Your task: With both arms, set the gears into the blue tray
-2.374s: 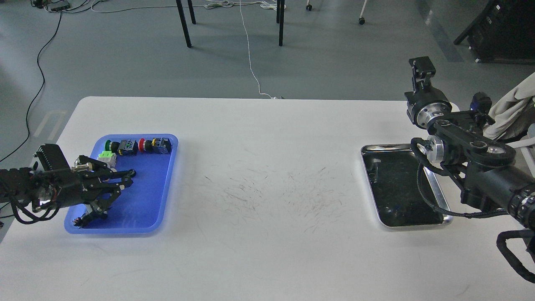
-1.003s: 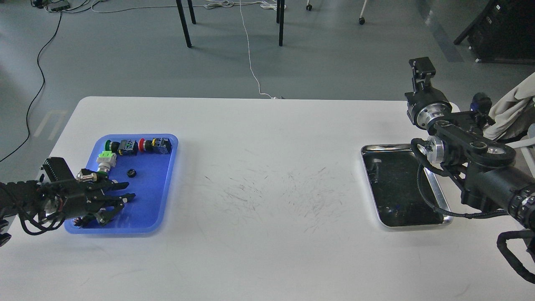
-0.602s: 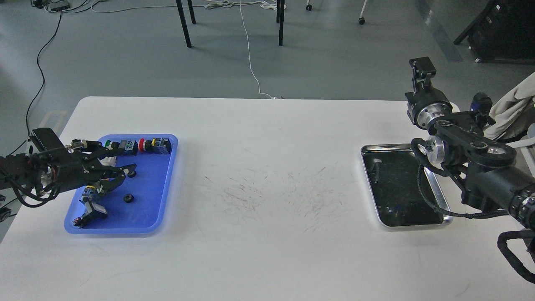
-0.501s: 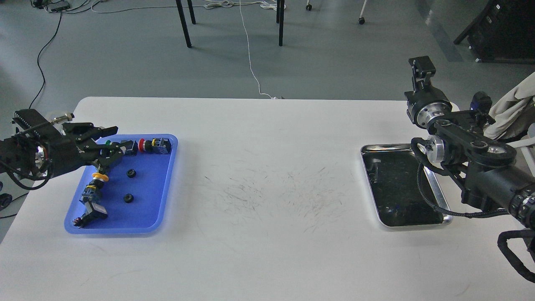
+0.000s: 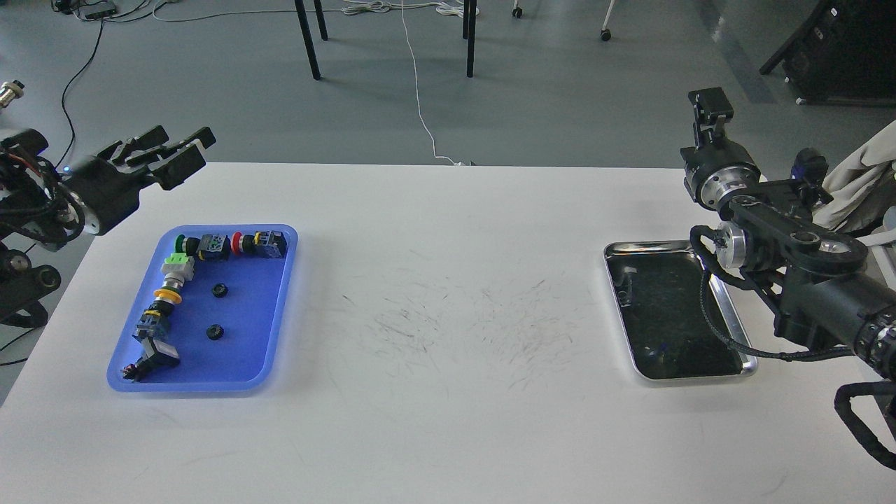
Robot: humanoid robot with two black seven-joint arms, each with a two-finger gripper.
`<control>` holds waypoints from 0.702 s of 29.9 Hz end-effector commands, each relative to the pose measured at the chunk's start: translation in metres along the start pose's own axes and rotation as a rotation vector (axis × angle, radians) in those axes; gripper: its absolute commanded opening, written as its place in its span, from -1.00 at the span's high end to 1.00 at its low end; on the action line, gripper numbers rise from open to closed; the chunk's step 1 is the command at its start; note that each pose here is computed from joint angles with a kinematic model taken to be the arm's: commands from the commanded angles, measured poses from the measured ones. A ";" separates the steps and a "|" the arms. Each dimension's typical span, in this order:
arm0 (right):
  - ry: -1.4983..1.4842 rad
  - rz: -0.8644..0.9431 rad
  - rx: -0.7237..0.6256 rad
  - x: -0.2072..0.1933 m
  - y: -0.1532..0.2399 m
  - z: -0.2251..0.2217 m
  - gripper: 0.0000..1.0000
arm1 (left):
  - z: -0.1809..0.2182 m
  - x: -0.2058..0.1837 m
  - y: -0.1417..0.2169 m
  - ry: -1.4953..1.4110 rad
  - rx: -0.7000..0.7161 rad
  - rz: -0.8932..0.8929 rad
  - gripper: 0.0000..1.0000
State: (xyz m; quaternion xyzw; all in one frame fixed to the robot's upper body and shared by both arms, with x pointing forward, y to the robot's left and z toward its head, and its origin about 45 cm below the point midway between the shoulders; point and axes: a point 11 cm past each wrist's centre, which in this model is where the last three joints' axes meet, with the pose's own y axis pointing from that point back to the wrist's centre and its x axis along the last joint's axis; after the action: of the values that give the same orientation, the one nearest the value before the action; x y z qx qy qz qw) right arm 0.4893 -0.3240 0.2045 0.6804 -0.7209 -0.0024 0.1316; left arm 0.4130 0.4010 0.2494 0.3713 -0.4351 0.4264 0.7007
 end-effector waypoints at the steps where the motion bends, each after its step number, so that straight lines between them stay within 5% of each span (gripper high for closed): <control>1: -0.011 -0.010 0.047 -0.004 0.001 -0.004 -0.95 | 0.011 0.002 -0.016 0.097 -0.010 0.055 -0.97; 21: -0.255 -0.075 0.040 -0.026 0.001 -0.025 -0.98 | 0.026 -0.003 -0.075 1.083 0.017 0.214 -0.98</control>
State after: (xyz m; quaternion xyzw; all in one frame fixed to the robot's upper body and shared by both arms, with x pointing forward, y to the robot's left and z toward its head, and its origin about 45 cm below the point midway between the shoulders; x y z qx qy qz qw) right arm 0.4929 -0.2910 0.2232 0.7128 -0.6987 -0.0388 0.0477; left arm 0.4715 0.3541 0.2506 0.0836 -0.1100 0.6172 0.7746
